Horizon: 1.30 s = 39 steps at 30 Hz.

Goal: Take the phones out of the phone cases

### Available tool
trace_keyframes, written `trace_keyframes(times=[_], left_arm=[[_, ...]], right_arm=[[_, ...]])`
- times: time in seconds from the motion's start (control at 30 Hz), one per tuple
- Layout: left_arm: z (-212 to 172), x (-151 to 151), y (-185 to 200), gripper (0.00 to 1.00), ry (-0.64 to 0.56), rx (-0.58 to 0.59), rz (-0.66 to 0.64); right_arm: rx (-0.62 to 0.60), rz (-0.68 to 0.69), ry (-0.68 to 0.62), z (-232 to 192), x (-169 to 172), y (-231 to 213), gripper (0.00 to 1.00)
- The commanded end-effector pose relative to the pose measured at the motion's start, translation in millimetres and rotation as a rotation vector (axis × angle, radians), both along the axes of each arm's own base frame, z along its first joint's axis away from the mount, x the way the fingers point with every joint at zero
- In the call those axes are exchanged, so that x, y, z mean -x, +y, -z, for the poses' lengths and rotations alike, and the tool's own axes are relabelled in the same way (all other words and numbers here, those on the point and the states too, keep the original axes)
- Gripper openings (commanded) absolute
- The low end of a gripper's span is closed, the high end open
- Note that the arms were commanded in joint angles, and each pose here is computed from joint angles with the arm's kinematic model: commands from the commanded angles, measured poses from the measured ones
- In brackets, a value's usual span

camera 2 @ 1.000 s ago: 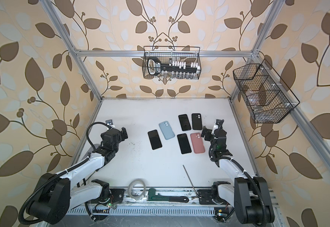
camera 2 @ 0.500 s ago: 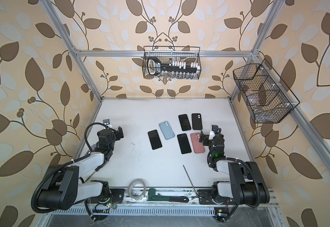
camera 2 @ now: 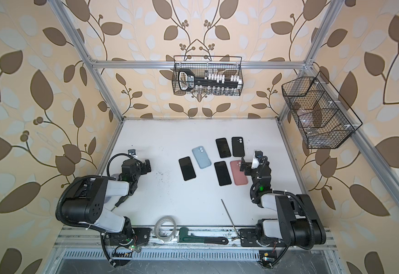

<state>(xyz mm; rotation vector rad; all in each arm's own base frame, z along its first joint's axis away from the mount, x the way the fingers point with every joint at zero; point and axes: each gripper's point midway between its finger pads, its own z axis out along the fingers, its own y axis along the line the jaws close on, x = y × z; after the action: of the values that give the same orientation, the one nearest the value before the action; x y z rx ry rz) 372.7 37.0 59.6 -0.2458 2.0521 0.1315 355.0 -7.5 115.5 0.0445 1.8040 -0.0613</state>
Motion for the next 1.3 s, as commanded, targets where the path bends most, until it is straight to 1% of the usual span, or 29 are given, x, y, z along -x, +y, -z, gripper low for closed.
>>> trace_keyframes(times=[0.0, 0.27, 0.33, 0.43, 0.5, 0.57, 0.63, 0.7, 0.77, 0.83, 0.9, 1.2, 1.27], left_arm=[[-16.0, -11.4, -2.0, 0.99, -0.052, 0.01, 0.008], [-17.4, -10.0, -8.4, 0.99, -0.051, 0.015, 0.048], [-17.7, -9.8, -8.8, 0.99, -0.052, 0.015, 0.05], [-20.1, -5.1, -18.6, 0.99, -0.081, 0.017, 0.113], [-21.4, -2.1, -21.0, 0.99, -0.098, 0.02, 0.127], [-19.4, -5.6, -21.2, 0.99, -0.079, 0.02, 0.129], [-18.8, -6.6, -21.7, 0.99, -0.068, 0.02, 0.132], [-20.0, -3.6, -28.8, 0.99, -0.087, 0.021, 0.177], [-20.4, -4.3, -32.9, 0.99, -0.086, 0.02, 0.203], [-18.5, -7.6, -27.1, 0.99, -0.065, 0.02, 0.168], [-18.0, -9.3, -21.0, 0.99, -0.059, 0.019, 0.128], [-17.9, -8.5, -20.0, 0.99, -0.058, 0.018, 0.122], [-18.0, -8.6, -20.1, 0.99, -0.059, 0.019, 0.123]], right_arm=[[0.031, 0.006, -0.013, -0.9, 2.2, -0.9, 1.0], [0.024, 0.013, -0.016, -2.0, 2.0, -3.1, 1.0], [0.028, -0.03, -0.025, -2.4, 4.5, 4.0, 1.0], [0.031, -0.045, -0.04, -4.0, 7.7, 6.4, 1.0], [0.031, -0.044, -0.038, -3.6, 7.0, 6.5, 1.0], [0.025, -0.032, -0.023, -2.5, 2.8, 3.7, 1.0], [0.022, -0.039, -0.037, -3.7, 7.1, 4.5, 1.0], [0.036, -0.052, -0.07, -7.1, 14.5, 8.2, 1.0], [0.038, -0.056, -0.073, -7.2, 13.1, 9.3, 1.0], [0.034, -0.04, -0.022, -2.6, 3.3, 5.9, 1.0], [0.019, -0.031, -0.02, -1.9, 3.0, 2.3, 1.0], [0.013, -0.03, -0.009, -0.6, 0.1, 1.4, 1.0], [0.018, -0.008, -0.022, -2.5, 2.7, -1.1, 1.0]])
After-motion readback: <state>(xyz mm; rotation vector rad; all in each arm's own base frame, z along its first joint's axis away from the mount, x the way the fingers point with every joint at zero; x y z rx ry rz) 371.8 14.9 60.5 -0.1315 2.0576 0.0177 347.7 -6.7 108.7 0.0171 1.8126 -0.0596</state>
